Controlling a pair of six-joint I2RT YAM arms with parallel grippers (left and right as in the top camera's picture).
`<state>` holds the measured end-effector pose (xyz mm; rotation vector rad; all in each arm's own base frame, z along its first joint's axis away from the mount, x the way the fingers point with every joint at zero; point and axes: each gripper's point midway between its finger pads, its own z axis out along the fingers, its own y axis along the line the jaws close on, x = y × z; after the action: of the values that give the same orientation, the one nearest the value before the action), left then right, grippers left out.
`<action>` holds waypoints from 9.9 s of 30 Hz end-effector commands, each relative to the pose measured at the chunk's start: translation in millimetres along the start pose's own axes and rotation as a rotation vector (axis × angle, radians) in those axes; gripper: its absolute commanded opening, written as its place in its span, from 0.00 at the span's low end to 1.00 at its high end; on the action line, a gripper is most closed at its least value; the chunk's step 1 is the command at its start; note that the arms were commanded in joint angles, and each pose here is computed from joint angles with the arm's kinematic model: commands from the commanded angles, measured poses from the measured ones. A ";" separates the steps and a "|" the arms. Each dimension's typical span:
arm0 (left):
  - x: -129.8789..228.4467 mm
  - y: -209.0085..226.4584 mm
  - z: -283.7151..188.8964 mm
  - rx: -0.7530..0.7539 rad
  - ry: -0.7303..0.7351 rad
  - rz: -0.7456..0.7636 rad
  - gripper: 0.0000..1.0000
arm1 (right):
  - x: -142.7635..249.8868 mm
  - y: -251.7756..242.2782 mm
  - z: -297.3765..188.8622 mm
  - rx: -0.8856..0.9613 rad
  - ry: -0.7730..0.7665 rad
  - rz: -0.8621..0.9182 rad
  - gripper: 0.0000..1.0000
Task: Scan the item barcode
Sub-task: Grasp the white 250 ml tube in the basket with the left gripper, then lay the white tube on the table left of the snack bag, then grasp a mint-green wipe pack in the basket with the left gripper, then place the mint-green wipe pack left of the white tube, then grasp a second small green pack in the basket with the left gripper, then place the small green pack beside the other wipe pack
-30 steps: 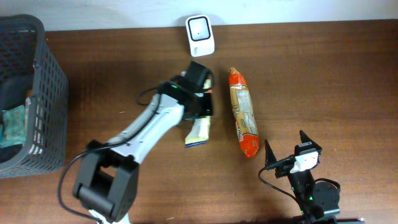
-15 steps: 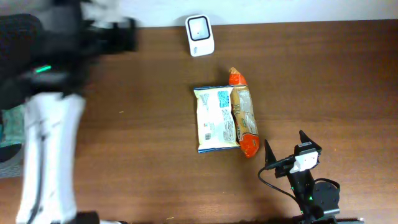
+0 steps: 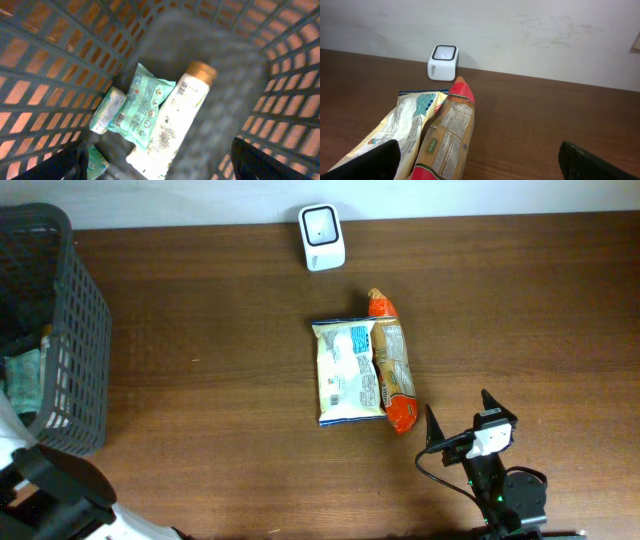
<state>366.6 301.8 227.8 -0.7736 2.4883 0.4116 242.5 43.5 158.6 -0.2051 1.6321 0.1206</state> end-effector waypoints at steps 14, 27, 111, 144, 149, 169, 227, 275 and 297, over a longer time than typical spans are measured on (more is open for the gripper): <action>94.8 -42.6 117.6 0.131 0.192 0.401 0.84 | 2.8 -0.8 0.1 0.003 0.006 0.001 0.99; 130.2 -27.9 190.8 -0.024 0.321 0.416 0.21 | 2.8 -0.9 0.1 0.003 0.006 0.001 0.99; -15.8 -11.8 33.5 -0.167 -0.196 0.165 0.00 | 2.8 -0.9 0.1 0.003 0.006 0.001 0.99; 68.8 -274.9 -216.5 0.314 -0.254 0.349 0.99 | 2.8 -0.8 0.1 0.003 0.006 0.001 0.99; -31.5 -82.0 -205.6 -0.060 -0.416 -0.134 1.00 | 2.8 -0.8 0.1 0.003 0.006 0.001 0.99; 113.4 46.8 144.7 -0.239 0.413 0.010 0.68 | 2.8 -0.8 0.1 0.003 0.006 0.001 0.99; 85.1 77.5 1.3 -0.333 0.106 -0.300 0.95 | 2.8 -0.8 0.1 0.003 0.006 0.001 0.99; -37.5 -19.5 -175.5 0.316 -0.412 -0.244 0.00 | 2.8 -0.9 0.1 0.003 0.006 0.001 0.99; 246.0 -388.4 3.1 0.627 -0.025 0.838 0.29 | 2.8 -0.9 0.1 0.003 0.006 0.001 0.99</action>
<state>421.5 -116.0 49.0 0.5098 2.5717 -0.1346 242.6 43.4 158.6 -0.2051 1.6321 0.1200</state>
